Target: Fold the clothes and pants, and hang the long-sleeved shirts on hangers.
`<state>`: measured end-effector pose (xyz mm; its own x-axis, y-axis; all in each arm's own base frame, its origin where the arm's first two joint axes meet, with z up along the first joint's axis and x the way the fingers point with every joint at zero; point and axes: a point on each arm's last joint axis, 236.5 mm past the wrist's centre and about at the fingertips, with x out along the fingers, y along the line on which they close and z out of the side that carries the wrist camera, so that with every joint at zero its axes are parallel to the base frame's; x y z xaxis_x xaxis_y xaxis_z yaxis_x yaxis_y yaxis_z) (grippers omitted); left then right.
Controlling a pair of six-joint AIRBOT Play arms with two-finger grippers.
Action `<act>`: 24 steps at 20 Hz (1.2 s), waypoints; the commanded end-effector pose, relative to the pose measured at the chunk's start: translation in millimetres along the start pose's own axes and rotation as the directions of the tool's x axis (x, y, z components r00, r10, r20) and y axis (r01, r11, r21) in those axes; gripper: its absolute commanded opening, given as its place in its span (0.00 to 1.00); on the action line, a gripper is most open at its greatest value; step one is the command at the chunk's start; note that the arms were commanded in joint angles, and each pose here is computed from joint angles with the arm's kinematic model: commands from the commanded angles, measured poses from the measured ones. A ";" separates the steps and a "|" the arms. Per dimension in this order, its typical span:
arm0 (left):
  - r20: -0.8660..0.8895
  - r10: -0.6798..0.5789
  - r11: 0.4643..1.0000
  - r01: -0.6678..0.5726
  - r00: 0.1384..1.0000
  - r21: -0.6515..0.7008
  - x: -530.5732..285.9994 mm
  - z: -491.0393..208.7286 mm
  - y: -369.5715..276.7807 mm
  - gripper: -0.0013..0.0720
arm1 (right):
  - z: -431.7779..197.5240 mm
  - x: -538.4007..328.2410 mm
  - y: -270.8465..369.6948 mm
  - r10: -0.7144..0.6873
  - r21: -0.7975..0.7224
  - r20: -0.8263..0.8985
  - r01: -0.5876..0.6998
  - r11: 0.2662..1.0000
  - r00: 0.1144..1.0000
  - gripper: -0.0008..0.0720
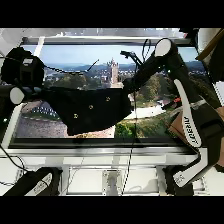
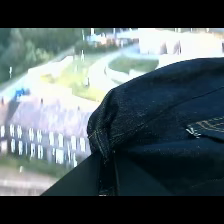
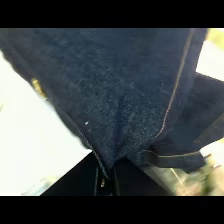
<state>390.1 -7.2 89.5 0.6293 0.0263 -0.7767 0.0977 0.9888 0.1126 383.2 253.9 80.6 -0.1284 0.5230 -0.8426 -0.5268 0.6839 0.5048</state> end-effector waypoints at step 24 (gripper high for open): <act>-0.197 -0.375 0.804 0.213 0.906 -0.555 6.7 -191.8 -84.1 0.97 | -57.8 10.3 -118.2 -0.130 0.171 -0.001 0.129 0.977 0.991 0.63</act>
<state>255.8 -27.3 -16.0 0.3822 -0.1762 -0.9071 -0.2066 0.9405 -0.2698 418.4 132.6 11.2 0.0006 0.4149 -0.9099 -0.3375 0.8565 0.3904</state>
